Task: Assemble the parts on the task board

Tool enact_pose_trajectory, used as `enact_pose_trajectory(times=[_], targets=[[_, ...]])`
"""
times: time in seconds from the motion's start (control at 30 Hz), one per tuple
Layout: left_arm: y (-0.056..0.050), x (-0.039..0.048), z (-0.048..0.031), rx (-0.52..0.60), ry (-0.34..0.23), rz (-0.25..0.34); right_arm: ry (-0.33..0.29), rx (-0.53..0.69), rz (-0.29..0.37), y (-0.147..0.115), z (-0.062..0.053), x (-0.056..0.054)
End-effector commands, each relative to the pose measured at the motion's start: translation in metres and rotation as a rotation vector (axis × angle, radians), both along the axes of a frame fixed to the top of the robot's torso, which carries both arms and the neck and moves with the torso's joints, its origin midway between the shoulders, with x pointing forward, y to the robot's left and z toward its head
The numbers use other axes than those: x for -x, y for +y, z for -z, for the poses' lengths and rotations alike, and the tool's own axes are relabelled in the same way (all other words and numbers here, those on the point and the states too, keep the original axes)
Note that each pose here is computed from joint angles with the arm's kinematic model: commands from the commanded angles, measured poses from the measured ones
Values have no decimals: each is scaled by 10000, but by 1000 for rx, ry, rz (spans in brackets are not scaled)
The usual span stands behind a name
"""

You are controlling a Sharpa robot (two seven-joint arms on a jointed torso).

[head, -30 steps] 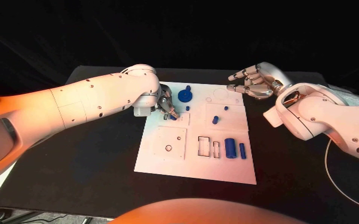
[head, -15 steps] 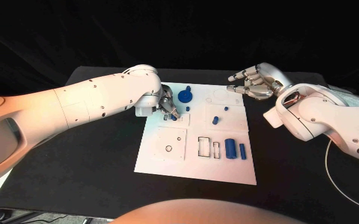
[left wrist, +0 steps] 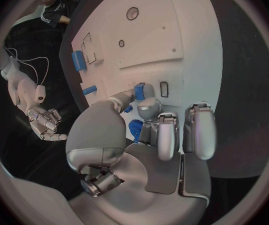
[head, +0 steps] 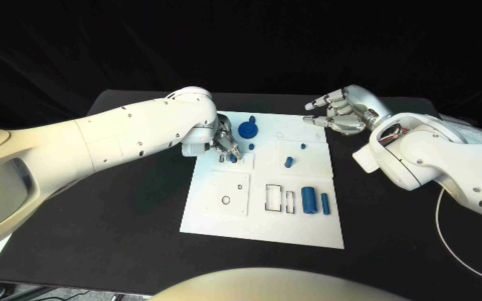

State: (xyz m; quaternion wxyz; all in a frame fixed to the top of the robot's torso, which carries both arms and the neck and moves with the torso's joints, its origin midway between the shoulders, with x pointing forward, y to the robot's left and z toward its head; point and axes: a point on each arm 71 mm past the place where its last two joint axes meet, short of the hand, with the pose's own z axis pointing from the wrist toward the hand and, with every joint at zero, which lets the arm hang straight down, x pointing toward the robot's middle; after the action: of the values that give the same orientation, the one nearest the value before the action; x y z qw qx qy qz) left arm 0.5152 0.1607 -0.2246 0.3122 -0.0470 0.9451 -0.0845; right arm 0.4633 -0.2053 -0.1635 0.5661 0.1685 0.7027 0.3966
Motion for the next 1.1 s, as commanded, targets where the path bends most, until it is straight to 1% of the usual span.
enact_pose_trajectory(times=[0.03, 0.57, 0.83, 0.9, 1.0, 1.07, 1.1], targets=[[40, 19, 45, -86, 12, -17, 2, 2, -13, 13, 2, 9], [76, -16, 30, -112, -39, -26, 2, -6, -7, 2, -2, 12], [114, 20, 22, -75, -32, -46, 4, -8, -5, -6, 0, 10], [125, 32, 5, -58, -35, -55, 5, -7, -4, -10, 1, 9], [133, 44, -50, -17, -43, -76, 6, -7, -3, -17, 4, 5], [135, 50, -101, 17, -45, -91, 7, -7, -1, -21, 6, 3], [135, 49, -144, 39, -48, -100, 7, -7, -1, -23, 7, 1]])
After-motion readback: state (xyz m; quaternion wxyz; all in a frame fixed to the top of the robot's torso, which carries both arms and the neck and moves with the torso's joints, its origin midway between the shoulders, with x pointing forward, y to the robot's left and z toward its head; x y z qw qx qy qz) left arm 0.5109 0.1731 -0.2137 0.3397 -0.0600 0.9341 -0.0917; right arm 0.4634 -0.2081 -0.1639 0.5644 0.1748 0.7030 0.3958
